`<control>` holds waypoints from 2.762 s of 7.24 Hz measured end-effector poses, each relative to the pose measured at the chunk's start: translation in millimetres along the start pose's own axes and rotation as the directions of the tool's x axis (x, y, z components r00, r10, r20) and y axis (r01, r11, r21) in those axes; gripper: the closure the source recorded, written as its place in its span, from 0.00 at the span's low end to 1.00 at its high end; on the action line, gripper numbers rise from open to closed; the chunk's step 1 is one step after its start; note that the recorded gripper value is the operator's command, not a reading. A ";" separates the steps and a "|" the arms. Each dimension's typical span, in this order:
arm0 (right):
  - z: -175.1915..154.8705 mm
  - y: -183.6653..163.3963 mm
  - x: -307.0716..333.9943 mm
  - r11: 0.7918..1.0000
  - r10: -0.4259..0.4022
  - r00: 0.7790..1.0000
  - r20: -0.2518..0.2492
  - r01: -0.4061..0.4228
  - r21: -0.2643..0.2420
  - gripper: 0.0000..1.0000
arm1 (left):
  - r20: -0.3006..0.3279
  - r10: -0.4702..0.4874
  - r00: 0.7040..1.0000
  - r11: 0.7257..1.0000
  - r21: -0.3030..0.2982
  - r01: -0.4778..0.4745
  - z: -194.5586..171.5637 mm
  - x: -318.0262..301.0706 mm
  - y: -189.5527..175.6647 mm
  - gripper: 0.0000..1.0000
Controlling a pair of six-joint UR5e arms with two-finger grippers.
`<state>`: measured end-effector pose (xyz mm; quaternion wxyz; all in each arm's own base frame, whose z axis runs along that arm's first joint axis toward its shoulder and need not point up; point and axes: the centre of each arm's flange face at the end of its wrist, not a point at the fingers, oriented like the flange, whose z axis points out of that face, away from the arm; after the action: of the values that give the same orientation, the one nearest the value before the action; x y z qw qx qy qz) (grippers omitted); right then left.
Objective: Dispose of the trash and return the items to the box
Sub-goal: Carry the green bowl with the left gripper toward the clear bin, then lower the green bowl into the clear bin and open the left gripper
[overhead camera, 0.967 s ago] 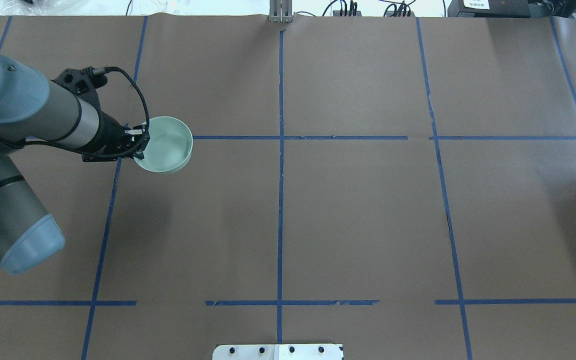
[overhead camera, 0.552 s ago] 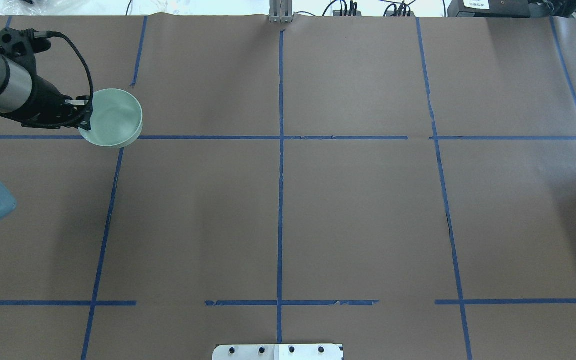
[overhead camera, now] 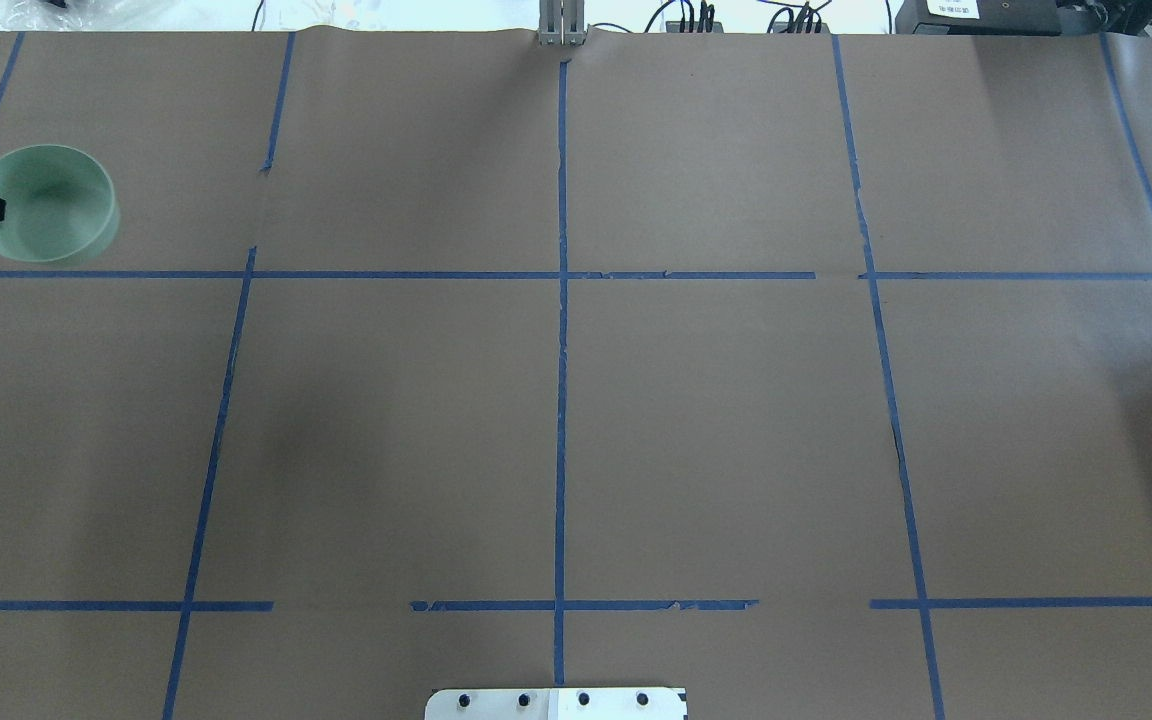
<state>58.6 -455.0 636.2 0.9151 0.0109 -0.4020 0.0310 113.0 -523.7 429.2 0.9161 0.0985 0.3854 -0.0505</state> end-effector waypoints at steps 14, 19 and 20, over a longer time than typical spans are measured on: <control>-6.4 -0.2 -6.6 0.999 -0.031 0.999 0.026 0.031 0.011 0.00 | 0.237 0.225 0.945 0.966 -0.179 -0.185 62.6 -453.2 147.4 0.82; -10.4 0.3 -10.9 0.999 -0.034 0.999 0.027 0.034 0.019 0.00 | 0.266 0.119 0.957 0.988 -0.123 -0.089 55.4 -448.8 138.0 0.00; -10.6 0.5 -11.1 0.999 -0.036 0.999 0.027 0.035 0.020 0.00 | 0.252 0.122 0.960 0.991 -0.093 -0.101 45.3 -435.4 124.5 0.00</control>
<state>58.8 -454.6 620.8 0.9097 0.0272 -0.4139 0.0183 -138.3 -405.0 789.6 0.9628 0.0762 0.2591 0.0041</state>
